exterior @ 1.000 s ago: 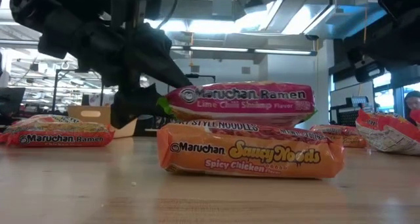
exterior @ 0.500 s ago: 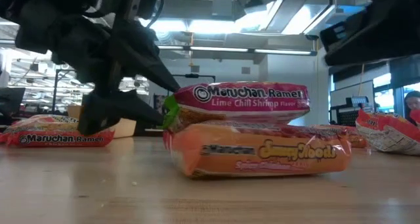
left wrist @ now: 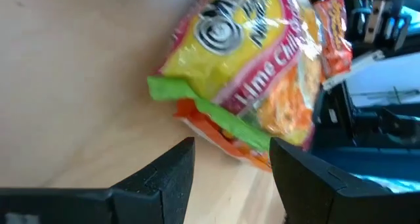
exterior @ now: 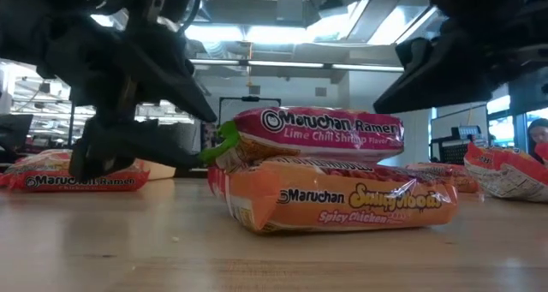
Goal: Sort Maruchan noodles
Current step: Put the green noodle pack into the blue bin
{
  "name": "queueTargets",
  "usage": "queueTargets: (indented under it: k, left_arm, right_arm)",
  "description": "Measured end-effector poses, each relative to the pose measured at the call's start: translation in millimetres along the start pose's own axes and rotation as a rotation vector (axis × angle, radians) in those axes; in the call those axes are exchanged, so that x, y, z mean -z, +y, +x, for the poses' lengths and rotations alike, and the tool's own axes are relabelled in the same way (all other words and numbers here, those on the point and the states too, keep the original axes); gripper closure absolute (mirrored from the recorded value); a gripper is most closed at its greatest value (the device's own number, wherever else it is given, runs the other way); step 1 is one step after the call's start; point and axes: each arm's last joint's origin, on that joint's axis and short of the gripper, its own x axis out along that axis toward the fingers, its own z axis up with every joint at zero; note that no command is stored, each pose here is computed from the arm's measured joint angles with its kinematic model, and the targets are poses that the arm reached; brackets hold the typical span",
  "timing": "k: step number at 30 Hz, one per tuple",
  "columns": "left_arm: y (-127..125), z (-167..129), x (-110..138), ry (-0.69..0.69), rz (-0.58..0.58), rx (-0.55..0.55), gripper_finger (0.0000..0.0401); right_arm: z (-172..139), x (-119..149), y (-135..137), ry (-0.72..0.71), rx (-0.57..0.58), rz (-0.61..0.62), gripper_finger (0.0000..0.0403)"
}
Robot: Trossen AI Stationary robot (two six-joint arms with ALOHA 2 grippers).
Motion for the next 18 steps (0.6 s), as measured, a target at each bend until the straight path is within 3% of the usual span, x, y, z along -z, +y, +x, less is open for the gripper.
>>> queueTargets:
  k: [5, 18]
  left_arm:
    - [-6, 2, -2, -0.061, -0.005, 0.023, 0.021]
    - [-5, 25, -1, -0.016, -0.002, -0.001, 0.021]
  right_arm:
    - [3, 2, 2, -0.001, -0.01, 0.0, 0.0403]
    - [7, -3, 0, -0.04, -0.072, 0.062, 0.0403]
